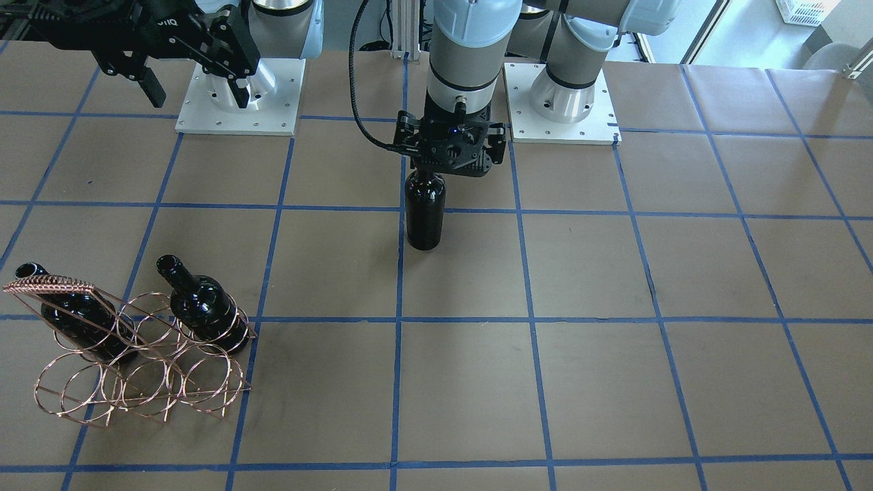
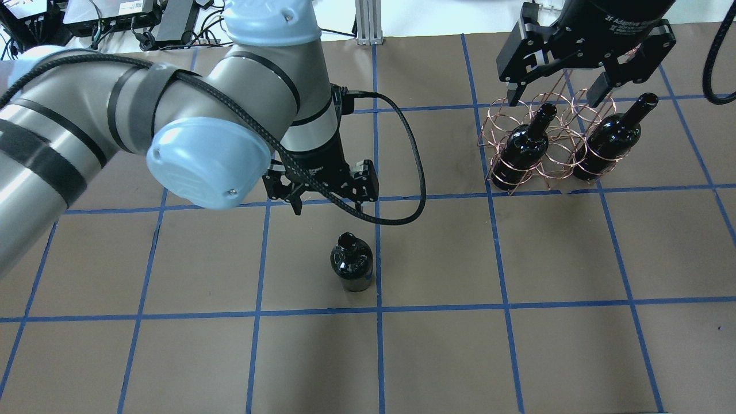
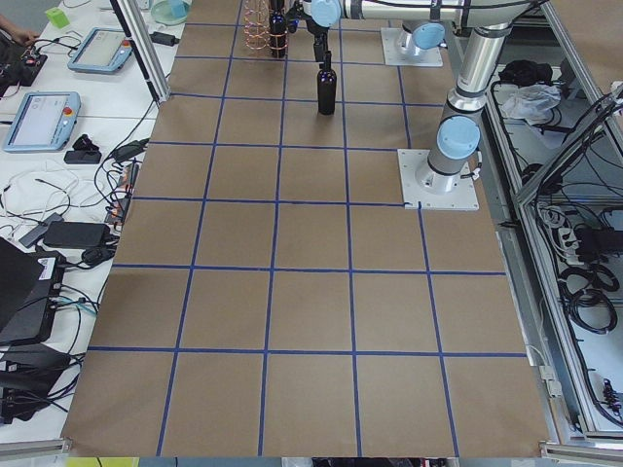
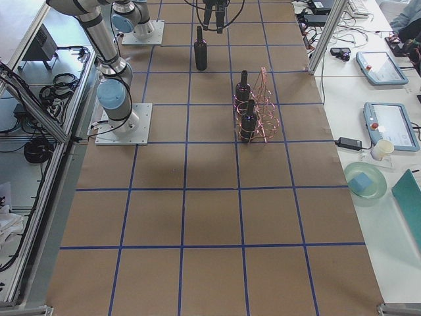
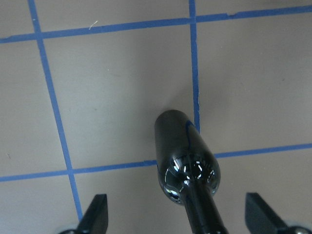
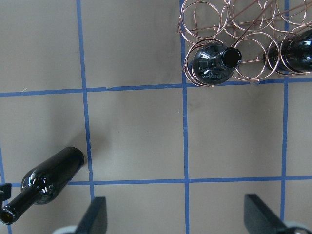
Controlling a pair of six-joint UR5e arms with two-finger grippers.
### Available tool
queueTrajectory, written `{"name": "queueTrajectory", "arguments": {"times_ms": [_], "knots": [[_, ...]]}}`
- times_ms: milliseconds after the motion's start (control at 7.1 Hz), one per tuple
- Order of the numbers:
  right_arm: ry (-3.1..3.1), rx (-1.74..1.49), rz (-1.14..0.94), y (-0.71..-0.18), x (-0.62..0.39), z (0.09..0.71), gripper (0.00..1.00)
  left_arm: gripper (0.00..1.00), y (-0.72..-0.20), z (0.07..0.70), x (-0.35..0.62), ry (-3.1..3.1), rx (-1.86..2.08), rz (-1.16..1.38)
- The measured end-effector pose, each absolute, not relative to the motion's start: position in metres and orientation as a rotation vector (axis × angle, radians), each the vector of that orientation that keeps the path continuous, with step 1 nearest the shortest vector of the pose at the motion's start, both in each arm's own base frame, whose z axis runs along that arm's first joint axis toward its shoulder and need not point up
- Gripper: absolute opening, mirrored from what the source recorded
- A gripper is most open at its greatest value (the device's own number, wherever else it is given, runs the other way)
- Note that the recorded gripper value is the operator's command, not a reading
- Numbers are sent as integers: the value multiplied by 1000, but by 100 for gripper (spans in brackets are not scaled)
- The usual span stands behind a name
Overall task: Place wine into wine basket
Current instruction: 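Open the left gripper and raise it away from the bottle, then move the right gripper over the standing bottle while the left arm retreats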
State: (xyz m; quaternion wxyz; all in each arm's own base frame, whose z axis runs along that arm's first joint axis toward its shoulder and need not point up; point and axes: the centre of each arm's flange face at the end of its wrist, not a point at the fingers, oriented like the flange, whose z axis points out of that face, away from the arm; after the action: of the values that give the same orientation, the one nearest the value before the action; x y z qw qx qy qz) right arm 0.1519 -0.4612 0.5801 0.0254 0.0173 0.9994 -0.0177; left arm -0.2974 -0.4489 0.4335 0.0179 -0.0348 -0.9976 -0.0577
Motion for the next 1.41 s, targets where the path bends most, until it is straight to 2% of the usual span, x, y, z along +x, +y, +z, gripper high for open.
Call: {"name": "queueTrajectory", "arguments": {"times_ms": [282,704,986,1408], "knots": [[3085,64,-60,-462,153,581,100,100,-492,500,-238,-3089,50,-36],[3074,149,-41,-472,185,565,100,100,-540,529,-80,-3130,106,62],[3076,111,25,-470,267,528,99,100,-540,537,15,-3151,145,64],[3089,117,105,-455,369,452,97,100,-532,533,67,-3154,189,40]]}}
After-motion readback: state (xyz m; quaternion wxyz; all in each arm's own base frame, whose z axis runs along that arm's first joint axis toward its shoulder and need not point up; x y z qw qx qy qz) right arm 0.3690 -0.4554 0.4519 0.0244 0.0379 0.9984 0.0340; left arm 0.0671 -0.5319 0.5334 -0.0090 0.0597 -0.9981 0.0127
